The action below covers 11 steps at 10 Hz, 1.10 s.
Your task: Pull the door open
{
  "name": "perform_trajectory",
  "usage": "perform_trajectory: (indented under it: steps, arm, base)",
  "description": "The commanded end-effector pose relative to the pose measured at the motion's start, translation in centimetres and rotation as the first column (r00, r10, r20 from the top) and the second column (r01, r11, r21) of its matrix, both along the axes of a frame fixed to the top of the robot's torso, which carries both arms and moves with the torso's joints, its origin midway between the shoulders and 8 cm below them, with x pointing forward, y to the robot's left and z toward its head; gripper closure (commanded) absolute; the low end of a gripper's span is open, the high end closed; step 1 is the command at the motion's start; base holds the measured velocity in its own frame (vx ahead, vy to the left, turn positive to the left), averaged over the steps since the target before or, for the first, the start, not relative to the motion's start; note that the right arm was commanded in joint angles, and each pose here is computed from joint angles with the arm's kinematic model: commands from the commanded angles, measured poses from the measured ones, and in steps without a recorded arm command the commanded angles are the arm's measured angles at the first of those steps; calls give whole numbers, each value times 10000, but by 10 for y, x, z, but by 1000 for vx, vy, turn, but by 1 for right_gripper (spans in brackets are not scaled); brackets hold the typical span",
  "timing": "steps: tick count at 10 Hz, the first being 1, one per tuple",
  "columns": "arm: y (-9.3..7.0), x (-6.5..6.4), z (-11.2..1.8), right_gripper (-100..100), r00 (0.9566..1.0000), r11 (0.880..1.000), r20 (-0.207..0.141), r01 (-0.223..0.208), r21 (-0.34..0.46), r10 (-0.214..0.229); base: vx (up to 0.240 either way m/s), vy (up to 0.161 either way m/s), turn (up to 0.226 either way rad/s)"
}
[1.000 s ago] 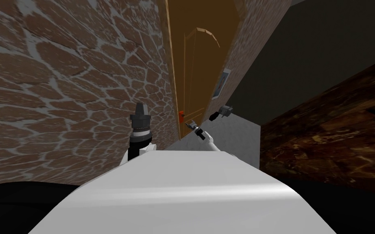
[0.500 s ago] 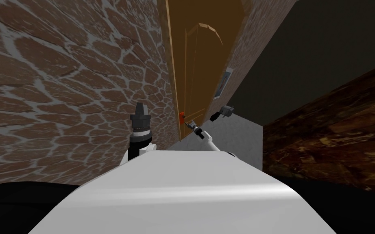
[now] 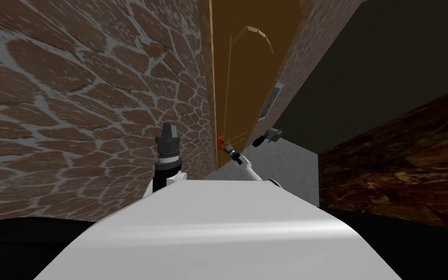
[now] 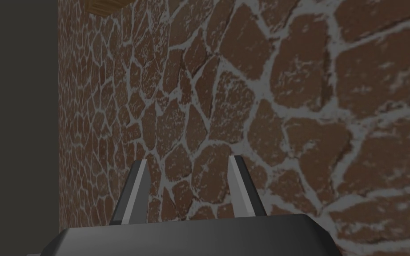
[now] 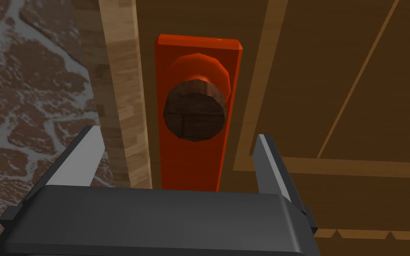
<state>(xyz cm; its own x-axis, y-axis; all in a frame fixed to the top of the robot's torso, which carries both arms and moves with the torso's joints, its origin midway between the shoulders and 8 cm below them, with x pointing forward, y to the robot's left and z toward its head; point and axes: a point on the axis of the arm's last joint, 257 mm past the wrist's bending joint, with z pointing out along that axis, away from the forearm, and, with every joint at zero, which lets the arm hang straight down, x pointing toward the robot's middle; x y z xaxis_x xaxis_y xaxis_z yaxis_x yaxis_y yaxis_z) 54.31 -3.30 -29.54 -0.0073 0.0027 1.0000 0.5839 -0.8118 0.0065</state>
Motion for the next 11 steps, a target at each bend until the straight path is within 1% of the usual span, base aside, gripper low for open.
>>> perform_trajectory:
  steps: [1,2,4,5,6,11]
  arm:
    - [3,4,0,-100,10000,10000,-6,60,-10,-60]
    - [7,7,-1,-100,9999,9999,-21,109,-6,-109]
    - [10,10,-1,-100,9999,9999,-36,147,-1,-147]
    - [9,9,0,-100,9999,9999,-31,133,1,-133]
    - [9,9,0,100,9999,9999,-31,133,1,-133]
    - [9,9,0,100,9999,9999,-31,133,1,-133]
  base:
    - [120,23,27]
    - [147,41,67]
    - [125,37,68]
    - [54,18,13]
    - [-6,-2,-10]
    - [-10,-3,1]
